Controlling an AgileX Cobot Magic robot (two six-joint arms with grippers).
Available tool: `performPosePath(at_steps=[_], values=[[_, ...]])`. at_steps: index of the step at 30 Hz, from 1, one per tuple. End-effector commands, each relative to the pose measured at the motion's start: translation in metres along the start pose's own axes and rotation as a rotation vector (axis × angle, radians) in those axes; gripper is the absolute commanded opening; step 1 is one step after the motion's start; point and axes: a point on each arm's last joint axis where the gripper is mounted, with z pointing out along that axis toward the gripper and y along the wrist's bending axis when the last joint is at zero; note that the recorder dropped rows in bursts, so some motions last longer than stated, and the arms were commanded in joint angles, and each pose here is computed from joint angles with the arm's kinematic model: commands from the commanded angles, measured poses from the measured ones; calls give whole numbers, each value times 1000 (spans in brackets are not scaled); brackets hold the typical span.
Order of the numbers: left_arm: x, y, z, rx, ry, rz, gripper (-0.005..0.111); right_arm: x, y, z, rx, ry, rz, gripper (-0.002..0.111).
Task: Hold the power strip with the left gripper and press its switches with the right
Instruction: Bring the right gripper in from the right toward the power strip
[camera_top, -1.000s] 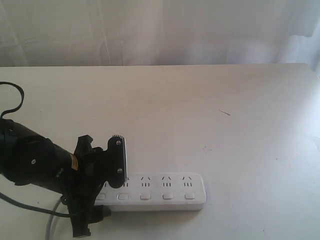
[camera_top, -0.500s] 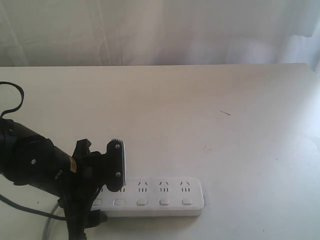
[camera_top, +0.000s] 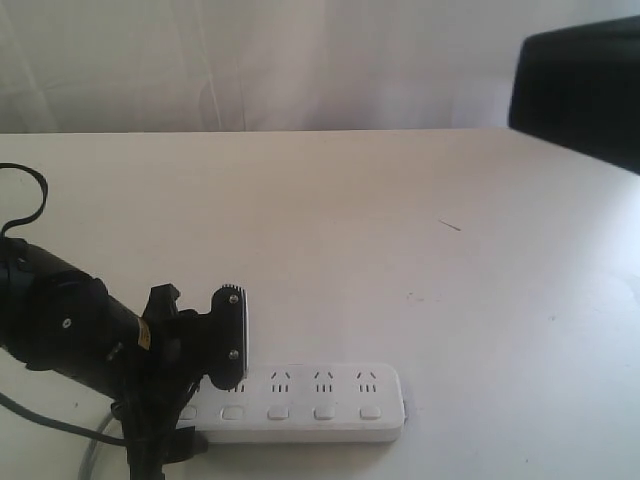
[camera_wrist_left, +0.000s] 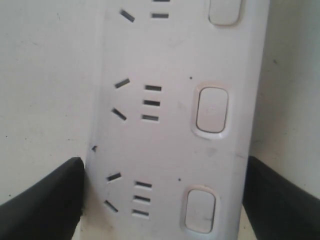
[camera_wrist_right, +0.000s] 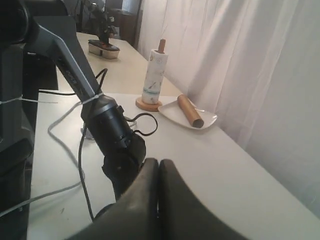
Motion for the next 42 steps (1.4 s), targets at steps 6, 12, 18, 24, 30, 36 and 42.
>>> performPosePath(at_steps=[6, 12, 18, 24, 30, 36, 42], values=[[3, -2, -1, 12, 10, -6, 0, 16, -38, 14, 49, 44, 74, 0], [2, -1, -1, 5, 5, -6, 0, 27, -57, 22, 74, 69, 131, 0], [2, 0, -1, -5, -2, -6, 0, 41, -77, 38, 139, 96, 217, 0], [2, 0, -1, -5, -2, -10, 0, 56, -100, 56, 297, 136, 247, 0], [2, 0, -1, -5, -2, -10, 0, 65, -114, 66, 454, 164, 249, 0], [2, 0, -1, -5, -2, -10, 0, 84, -118, 73, 511, 217, 277, 0], [2, 0, -1, -5, -2, -10, 0, 135, -119, 79, 533, 363, 371, 0]])
